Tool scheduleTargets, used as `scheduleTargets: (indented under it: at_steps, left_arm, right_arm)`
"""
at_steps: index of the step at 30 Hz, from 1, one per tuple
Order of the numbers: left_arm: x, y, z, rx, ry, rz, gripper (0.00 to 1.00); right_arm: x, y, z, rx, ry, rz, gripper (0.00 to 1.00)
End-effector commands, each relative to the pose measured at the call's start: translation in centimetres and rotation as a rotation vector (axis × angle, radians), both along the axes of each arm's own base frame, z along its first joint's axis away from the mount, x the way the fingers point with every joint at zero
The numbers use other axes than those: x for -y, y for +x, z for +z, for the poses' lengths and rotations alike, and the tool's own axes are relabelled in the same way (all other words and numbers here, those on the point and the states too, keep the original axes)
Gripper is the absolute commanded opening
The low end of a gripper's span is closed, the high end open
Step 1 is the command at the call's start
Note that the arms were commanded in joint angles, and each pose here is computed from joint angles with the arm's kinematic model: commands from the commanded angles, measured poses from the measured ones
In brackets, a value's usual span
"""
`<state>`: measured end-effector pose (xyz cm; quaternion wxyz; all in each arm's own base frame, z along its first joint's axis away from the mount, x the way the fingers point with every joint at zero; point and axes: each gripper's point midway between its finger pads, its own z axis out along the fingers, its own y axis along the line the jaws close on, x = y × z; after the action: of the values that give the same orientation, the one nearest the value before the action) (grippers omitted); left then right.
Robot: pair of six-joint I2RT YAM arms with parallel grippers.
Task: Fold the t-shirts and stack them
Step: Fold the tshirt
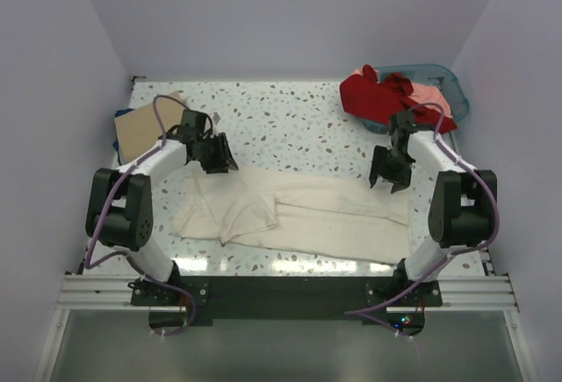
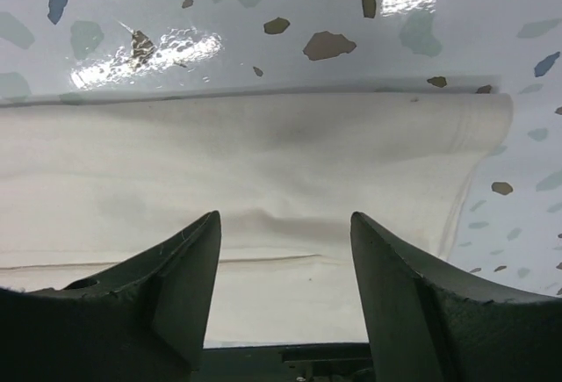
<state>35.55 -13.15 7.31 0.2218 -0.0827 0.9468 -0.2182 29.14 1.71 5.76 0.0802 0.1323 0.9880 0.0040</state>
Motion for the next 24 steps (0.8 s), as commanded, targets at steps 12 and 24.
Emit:
scheduleTargets:
  at_steps: [12,24]
  left_arm:
    - [3.5,0.4,-7.3,-0.167,-0.119,-0.15,0.42]
    - [5.3,11.5,-9.0,-0.058,-0.065,-0.202,0.42]
  right_arm:
    - [-2.9,-2.7,-4.0,-0.097,0.147,0.004,0.64]
    - [-4.9,-5.1,-5.1,-0.165,0.149,-0.029,0.64]
